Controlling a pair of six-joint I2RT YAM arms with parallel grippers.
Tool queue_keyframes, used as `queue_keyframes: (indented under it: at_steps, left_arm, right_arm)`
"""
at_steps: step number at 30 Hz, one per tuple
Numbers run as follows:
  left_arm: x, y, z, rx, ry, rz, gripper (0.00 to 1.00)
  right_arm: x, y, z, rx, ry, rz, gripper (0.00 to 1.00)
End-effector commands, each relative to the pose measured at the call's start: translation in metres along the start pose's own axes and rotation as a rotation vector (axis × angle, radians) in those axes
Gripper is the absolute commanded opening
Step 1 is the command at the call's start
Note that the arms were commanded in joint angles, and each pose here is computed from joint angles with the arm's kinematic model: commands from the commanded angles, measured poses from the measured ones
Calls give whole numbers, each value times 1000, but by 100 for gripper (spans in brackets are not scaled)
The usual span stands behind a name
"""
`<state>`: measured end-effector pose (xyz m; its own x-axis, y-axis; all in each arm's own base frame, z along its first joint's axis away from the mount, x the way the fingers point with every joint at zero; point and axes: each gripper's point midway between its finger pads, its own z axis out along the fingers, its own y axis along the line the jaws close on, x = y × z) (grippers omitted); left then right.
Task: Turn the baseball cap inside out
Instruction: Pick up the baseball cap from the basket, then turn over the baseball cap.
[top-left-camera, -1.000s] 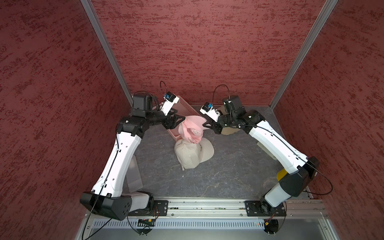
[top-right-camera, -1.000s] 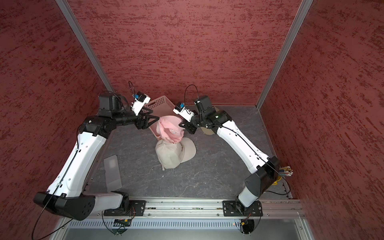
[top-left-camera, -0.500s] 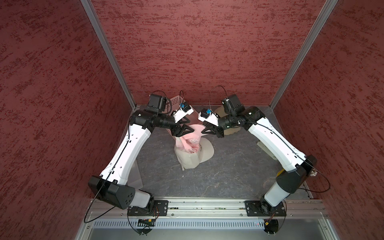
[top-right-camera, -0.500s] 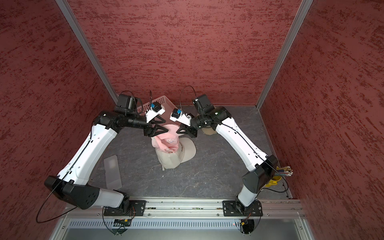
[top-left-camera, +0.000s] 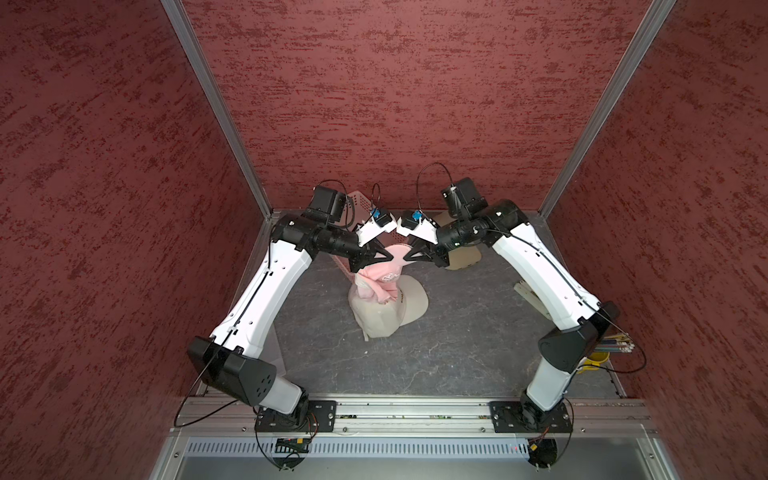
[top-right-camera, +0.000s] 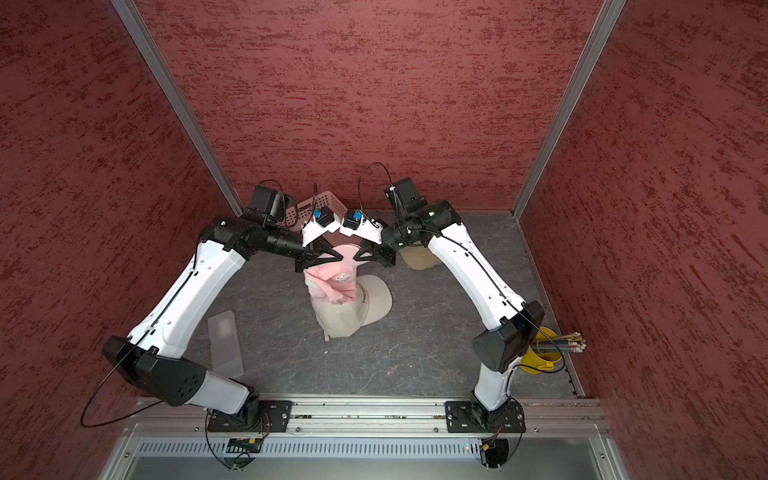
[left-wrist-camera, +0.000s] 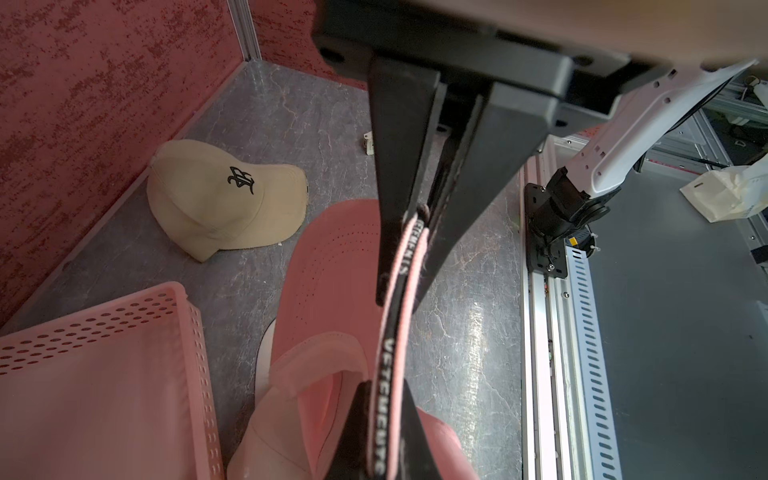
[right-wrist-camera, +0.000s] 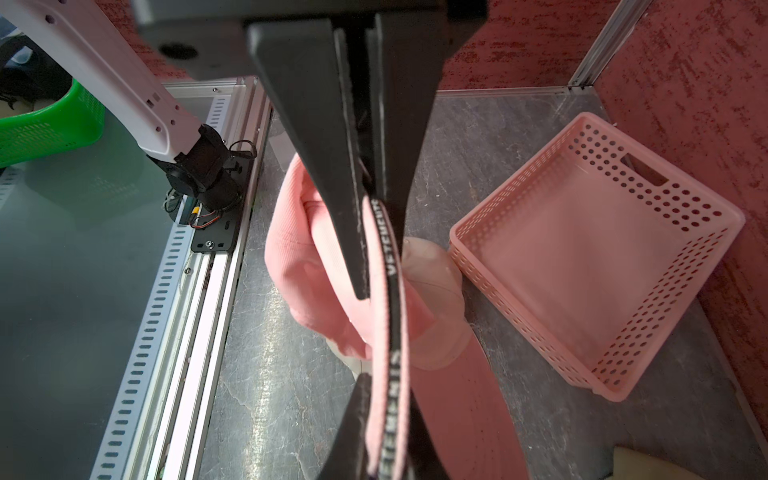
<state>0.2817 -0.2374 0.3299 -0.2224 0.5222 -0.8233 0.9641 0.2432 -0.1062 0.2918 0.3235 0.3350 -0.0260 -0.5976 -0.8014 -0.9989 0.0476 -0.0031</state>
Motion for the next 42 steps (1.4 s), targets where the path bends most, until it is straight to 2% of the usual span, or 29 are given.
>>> queue_keyframes:
  at_steps: [1, 2, 4, 7, 8, 11, 15, 18, 22, 29, 31, 33, 34, 35, 38, 40, 42]
  left_arm:
    - [-1, -5, 11, 26, 12, -46, 0]
    - [-2, 1, 10, -1, 4, -56, 0]
    - [-6, 26, 5, -112, -40, -108, 0]
    - [-19, 56, -16, -244, -165, -178, 0]
    - [-24, 61, -22, -265, -200, -186, 0]
    - [-40, 65, -37, -306, -282, -199, 0]
    - [-53, 64, -41, -288, -316, -224, 0]
    - [-55, 62, -35, -276, -305, -216, 0]
    - [-59, 62, -31, -269, -302, -216, 0]
    - [-71, 58, -27, -239, -321, -200, 0]
    - [-72, 61, -26, -239, -325, -209, 0]
    - [-73, 74, -28, -294, -346, -242, 0]
    - [-73, 88, -33, -368, -369, -269, 0]
    - [-71, 107, -41, -470, -408, -316, 0]
    - [-62, 150, -81, -684, -599, -492, 0]
    - [-47, 169, -102, -772, -736, -657, 0]
    - [-27, 183, -114, -852, -818, -797, 0]
  right_arm:
    - [-36, -45, -14, 235, -123, 13, 36]
    - [-37, -57, -20, 301, -141, 32, 48]
    - [-34, -83, -42, 480, -199, 84, 58]
    - [-20, -85, -65, 591, -255, 97, 69]
    - [-16, -79, -66, 593, -254, 84, 70]
    - [-2, -54, -62, 542, -250, 38, 72]
    - [11, -24, -39, 376, -256, -5, 72]
    - [3, -10, -23, 279, -285, -39, 74]
    - [-11, -3, -10, 221, -299, -82, 75]
    - [-14, 3, 31, 81, -223, -102, 74]
    - [-14, 1, 39, 71, -210, -96, 67]
    - [-15, -10, 46, 112, -201, -75, 42]
    - [-14, -19, 46, 156, -199, -49, 29]
    - [-12, -31, 45, 220, -193, -22, 21]
    - [-7, -68, 28, 477, -221, 41, 2]
    - [-7, -84, 10, 632, -290, 102, 0]
    - [-6, -97, -9, 815, -362, 157, 1]
